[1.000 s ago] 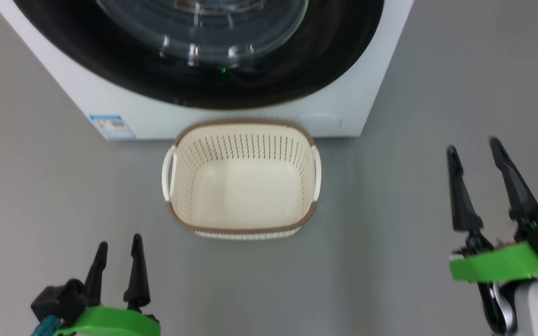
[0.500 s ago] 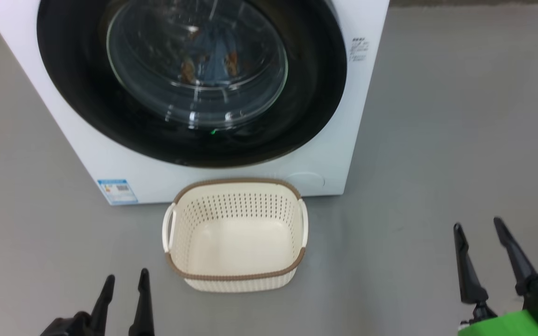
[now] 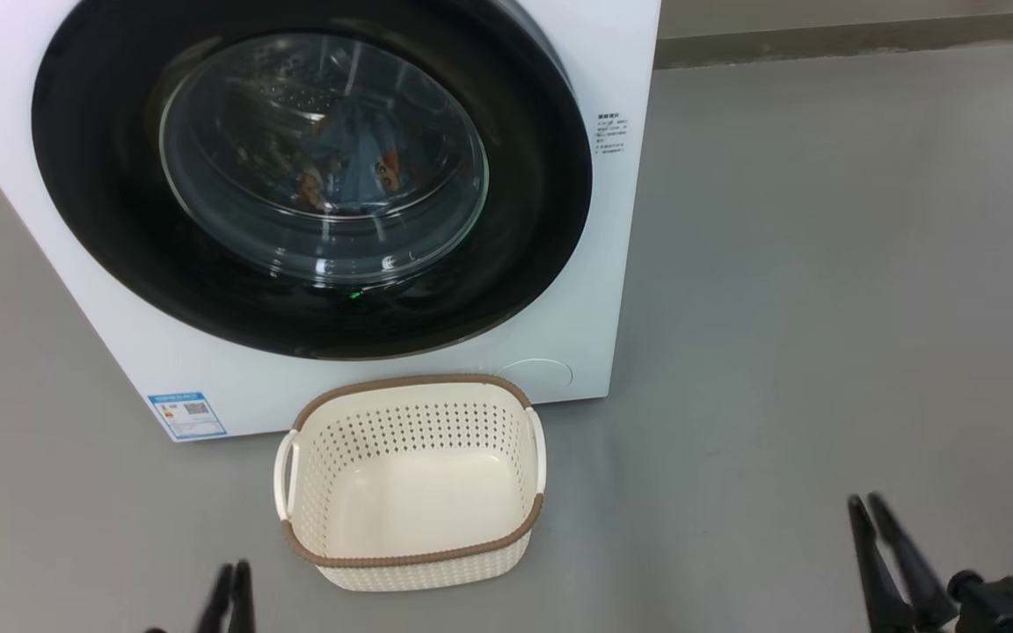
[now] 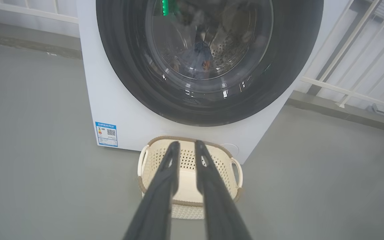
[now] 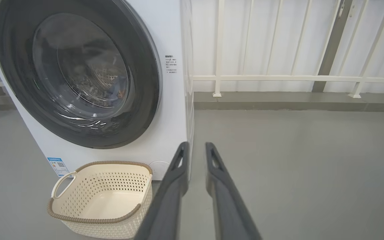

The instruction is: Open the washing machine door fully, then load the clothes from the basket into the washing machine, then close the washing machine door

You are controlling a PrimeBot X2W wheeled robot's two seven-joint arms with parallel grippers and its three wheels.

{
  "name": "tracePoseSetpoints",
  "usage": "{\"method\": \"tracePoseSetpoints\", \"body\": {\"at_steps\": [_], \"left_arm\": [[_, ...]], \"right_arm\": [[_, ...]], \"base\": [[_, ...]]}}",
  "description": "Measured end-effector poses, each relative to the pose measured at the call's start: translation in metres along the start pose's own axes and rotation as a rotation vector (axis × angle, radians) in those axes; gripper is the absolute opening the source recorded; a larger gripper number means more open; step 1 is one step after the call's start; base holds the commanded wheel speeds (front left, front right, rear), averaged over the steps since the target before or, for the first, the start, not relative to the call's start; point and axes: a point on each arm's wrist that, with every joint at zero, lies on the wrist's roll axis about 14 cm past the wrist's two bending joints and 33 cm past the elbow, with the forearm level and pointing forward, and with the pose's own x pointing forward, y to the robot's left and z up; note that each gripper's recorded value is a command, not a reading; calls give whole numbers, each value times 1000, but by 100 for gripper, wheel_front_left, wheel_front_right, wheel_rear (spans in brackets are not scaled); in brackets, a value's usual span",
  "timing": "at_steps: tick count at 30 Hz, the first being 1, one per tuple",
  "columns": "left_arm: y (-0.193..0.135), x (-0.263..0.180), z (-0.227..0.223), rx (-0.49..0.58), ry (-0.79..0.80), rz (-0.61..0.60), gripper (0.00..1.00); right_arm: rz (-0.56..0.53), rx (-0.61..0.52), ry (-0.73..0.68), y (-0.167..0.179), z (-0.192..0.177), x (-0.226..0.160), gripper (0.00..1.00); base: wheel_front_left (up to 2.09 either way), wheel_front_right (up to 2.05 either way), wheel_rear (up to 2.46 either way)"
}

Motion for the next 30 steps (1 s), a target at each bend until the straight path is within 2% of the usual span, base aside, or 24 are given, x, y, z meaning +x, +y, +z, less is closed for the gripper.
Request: {"method": "tracePoseSetpoints", "body": {"at_steps": [5, 30], "left_arm": [[3, -11, -25, -36, 79, 29, 0], [17, -9, -26, -256, 96, 105, 0]], "right_arm": [[-11, 25, 83, -1, -25, -10, 0], [-82, 318, 122, -6, -36, -7, 0]], "base": [[0, 0, 0], [0, 0, 0]]}}
